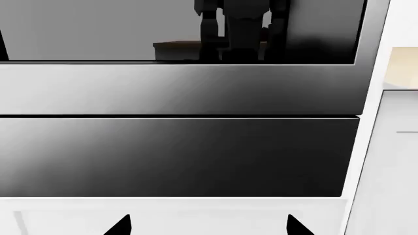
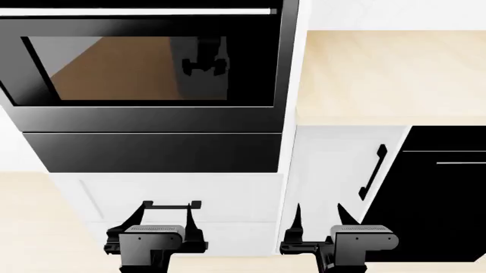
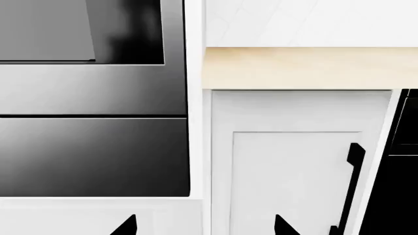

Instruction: Preheat the oven by turning the temperature knob.

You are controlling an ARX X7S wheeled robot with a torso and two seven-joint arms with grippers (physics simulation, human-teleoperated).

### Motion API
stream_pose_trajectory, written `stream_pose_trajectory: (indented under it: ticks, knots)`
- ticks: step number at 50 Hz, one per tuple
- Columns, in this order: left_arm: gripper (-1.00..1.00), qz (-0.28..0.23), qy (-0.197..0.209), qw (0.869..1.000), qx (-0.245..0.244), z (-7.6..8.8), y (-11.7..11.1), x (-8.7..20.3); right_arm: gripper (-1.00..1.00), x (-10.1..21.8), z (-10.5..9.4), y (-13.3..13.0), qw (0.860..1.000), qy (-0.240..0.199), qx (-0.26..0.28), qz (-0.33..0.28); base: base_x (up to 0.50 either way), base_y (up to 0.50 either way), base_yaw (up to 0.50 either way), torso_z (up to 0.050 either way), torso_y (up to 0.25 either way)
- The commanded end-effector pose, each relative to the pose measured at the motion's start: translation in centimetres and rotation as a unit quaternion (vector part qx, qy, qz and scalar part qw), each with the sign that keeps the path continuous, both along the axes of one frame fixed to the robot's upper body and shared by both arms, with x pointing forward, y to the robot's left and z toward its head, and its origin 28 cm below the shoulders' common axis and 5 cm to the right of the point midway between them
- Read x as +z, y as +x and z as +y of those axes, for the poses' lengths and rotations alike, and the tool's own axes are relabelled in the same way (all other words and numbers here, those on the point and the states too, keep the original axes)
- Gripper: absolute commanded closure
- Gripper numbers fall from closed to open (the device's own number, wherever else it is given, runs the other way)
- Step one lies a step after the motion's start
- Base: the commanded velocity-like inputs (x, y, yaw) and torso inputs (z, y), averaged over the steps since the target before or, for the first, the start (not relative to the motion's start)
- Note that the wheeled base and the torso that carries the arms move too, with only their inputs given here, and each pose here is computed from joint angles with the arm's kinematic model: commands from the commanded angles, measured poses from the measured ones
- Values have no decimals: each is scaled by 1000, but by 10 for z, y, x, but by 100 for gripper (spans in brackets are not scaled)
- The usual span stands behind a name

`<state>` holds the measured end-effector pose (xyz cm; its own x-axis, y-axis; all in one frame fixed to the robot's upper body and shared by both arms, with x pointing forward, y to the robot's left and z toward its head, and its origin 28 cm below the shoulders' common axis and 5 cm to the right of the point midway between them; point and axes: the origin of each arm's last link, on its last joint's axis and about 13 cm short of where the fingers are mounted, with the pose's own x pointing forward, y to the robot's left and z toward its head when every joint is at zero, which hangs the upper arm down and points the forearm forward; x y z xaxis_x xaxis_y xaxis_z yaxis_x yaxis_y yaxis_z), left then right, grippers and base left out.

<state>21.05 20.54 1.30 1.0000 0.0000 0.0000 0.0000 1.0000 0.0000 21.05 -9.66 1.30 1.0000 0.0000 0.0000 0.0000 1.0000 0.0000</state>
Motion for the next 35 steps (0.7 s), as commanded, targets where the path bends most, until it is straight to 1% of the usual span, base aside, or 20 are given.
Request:
stream_pose_trajectory:
  ticks: [1, 5, 11, 14, 16, 17, 18, 21, 23, 25, 27, 28, 29, 30, 32, 34, 35]
  knots:
    - [-100, 0, 1, 1000, 1, 2, -3, 1, -100, 1, 1, 1, 1000, 1, -3, -4, 0, 0, 0, 0, 0]
    - [-100, -6, 5, 1000, 7, 4, -6, 3, -100, 1, 3, 0, 1000, -1, 1, -6, 0, 0, 0, 0, 0]
    - [-100, -7, 9, 1000, 7, 3, -3, 2, -100, -1, 4, 2, 1000, -7, 4, -6, 0, 0, 0, 0, 0]
    - [-100, -15, 11, 1000, 9, 3, -4, 5, -100, 1, 2, 4, 999, -34, -16, -11, 0, 0, 0, 0, 0]
    - [-100, -53, 19, 998, 9, 2, -7, 17, -100, 14, -1, 4, 998, -46, -32, -30, 0, 0, 0, 0, 0]
    - [-100, -53, 15, 998, 10, 2, -7, 20, -100, 18, -1, 4, 997, -55, -37, -39, 0, 0, 0, 0, 0]
    - [-100, -100, 40, 994, 8, 2, -8, 35, -100, 33, -2, 3, 995, -68, -43, -63, 0, 0, 0, 0, 0]
    - [-100, -130, 13, 991, 3, 3, -11, 61, -100, 58, -4, 0, 990, -78, -50, -103, 0, 0, 0, 0, 0]
    - [-100, -138, 9, 990, 5, 4, -13, 70, -100, 71, -5, -3, 987, -83, -53, -124, 0, 0, 0, 0, 0]
    - [-100, -157, 7, 988, 7, 3, -17, 82, -100, 85, -5, -7, 984, -87, -55, -146, 0, 0, 0, 0, 0]
    - [-100, -169, 4, 986, 4, 1, -21, 93, -100, 93, -6, -9, 982, -87, -57, -158, 0, 0, 0, 0, 0]
    - [-100, -193, -5, 981, -1, -1, -25, 107, -100, 100, -6, -11, 980, -92, -59, -169, 0, 0, 0, 0, 0]
    - [-100, -200, -6, 980, -1, -1, -26, 112, -100, 102, -6, -12, 979, -93, -59, -173, 0, 0, 0, 0, 0]
    - [-100, -213, -14, 977, 0, -2, -29, 122, -100, 110, -6, -14, 977, -92, -57, -186, 0, 0, 0, 0, 0]
    - [-100, -233, -19, 972, -4, -3, -33, 135, -100, 121, -5, -17, 973, -99, -57, -202, 0, 0, 0, 0, 0]
    - [-100, -261, -17, 965, -9, -3, -39, 150, -100, 138, -5, -22, 964, -112, -55, -233, 0, 0, 0, 0, 0]
    - [-100, -264, -16, 964, -9, -4, -41, 152, -100, 141, -5, -24, 963, -112, -51, -239, 0, 0, 0, 0, 0]
